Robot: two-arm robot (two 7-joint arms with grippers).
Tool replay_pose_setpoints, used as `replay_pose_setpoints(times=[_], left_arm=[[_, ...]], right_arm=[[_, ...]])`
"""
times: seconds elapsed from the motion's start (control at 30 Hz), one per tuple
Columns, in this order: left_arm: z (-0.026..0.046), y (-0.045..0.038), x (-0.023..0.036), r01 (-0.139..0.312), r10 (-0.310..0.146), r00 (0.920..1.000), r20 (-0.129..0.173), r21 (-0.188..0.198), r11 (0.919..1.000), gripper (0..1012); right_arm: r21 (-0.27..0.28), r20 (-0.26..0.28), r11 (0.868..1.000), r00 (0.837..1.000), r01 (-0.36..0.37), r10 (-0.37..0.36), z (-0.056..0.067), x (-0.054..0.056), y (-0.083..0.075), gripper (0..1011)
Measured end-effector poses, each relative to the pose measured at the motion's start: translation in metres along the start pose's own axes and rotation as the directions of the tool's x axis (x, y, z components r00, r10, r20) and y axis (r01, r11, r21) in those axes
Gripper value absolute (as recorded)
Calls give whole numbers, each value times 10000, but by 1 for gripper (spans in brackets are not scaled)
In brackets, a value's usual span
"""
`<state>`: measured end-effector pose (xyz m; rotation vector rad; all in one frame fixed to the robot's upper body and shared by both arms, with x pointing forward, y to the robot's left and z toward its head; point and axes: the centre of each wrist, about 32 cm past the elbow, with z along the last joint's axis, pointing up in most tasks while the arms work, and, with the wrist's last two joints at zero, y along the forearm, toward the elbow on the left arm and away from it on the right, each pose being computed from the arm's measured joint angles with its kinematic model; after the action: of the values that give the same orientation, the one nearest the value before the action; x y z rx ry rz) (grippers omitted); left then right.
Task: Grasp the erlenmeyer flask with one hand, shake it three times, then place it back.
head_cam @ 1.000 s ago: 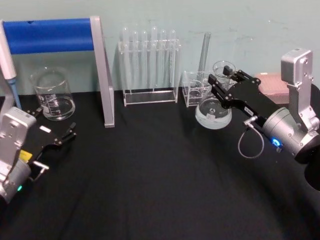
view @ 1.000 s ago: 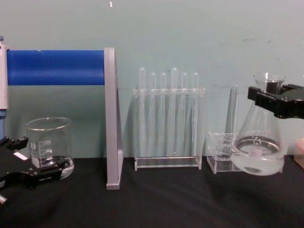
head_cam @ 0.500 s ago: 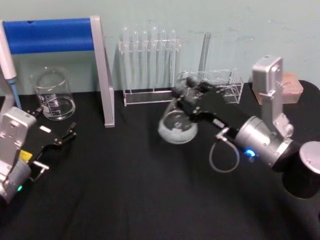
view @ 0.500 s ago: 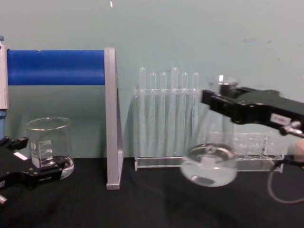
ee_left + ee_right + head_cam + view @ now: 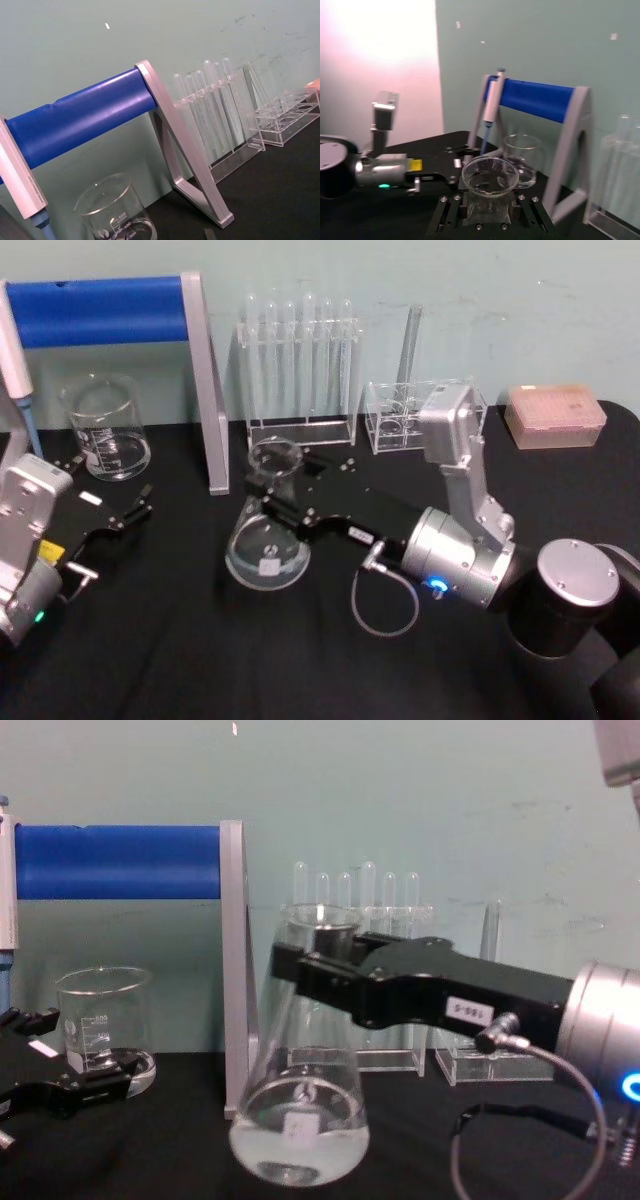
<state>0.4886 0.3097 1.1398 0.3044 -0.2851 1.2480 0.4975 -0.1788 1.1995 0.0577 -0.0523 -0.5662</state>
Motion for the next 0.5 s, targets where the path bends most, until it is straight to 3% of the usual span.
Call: replay_pose_setpoints(times=[0.3,0.5], left_arm=[[0,0,0,0,0,10000,1,0,10000,1001],[0,0,0,1,-1,10000,0,1,10000,1001]], right_arm=[[-118,-28,9975,9976,-697,697,-6,-97,65,456],[-186,81,9992,9993,-356,357,-10,-46,45,456]])
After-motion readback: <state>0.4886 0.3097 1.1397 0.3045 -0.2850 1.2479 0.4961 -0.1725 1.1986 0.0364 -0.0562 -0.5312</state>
